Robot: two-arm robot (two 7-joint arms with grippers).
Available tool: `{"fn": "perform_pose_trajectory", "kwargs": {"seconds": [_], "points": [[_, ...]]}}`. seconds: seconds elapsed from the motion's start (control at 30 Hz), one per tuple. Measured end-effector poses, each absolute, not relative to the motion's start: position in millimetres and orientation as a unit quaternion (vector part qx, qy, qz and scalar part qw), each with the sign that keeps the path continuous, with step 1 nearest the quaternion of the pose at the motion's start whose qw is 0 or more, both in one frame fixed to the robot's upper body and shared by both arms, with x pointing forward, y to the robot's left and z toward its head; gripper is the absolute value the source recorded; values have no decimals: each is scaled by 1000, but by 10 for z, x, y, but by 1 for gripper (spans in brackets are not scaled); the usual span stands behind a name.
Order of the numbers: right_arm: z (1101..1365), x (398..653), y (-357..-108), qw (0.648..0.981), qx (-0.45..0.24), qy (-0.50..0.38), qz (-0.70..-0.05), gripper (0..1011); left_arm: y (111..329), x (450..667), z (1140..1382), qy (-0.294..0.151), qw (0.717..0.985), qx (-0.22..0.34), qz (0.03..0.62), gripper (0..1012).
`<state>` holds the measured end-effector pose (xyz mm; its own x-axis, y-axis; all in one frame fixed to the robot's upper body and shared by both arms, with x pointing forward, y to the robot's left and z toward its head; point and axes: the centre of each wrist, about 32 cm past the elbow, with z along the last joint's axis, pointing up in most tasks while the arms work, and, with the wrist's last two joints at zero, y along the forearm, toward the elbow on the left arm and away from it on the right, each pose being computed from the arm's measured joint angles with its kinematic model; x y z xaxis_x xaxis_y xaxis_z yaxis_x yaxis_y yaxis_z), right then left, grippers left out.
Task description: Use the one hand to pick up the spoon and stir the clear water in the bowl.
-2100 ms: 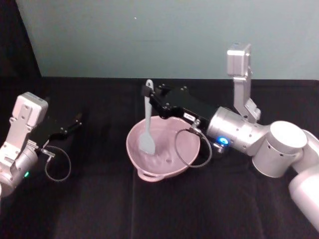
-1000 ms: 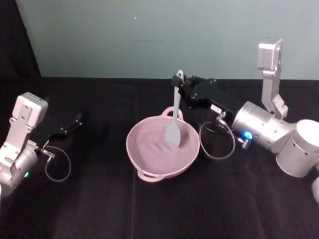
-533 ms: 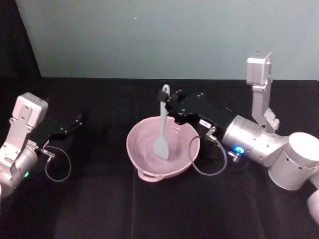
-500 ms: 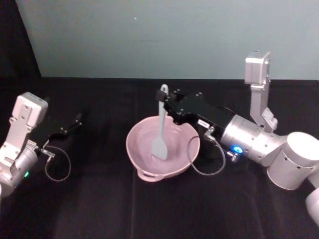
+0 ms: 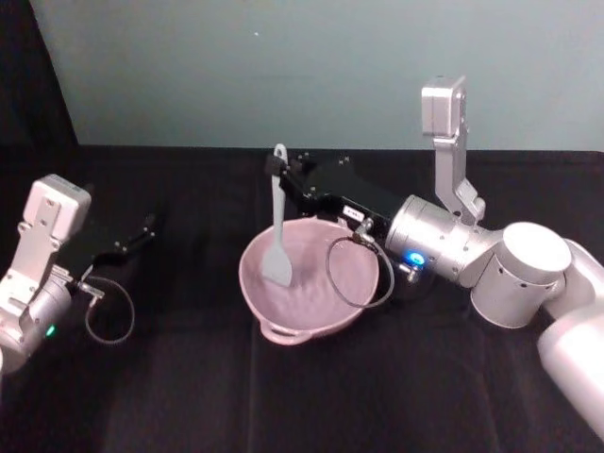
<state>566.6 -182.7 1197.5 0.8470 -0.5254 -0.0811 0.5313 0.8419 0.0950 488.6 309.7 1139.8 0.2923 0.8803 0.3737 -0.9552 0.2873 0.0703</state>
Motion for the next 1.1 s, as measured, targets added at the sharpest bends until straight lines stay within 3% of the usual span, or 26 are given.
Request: {"fn": "perform_pose_trajectory", "kwargs": {"seconds": [0.43, 0.77, 1.1], "points": [[12001, 5791, -2060, 946, 56, 16, -319, 116, 3097, 4886, 11398, -132, 791, 141, 580, 1011], [11996, 5550, -2285, 940, 54, 12, -336, 116, 3097, 4886, 11398, -132, 791, 141, 580, 1011], [11979, 5353, -2231, 946, 50, 15, -320, 116, 3097, 4886, 11398, -132, 791, 141, 580, 1011]]}}
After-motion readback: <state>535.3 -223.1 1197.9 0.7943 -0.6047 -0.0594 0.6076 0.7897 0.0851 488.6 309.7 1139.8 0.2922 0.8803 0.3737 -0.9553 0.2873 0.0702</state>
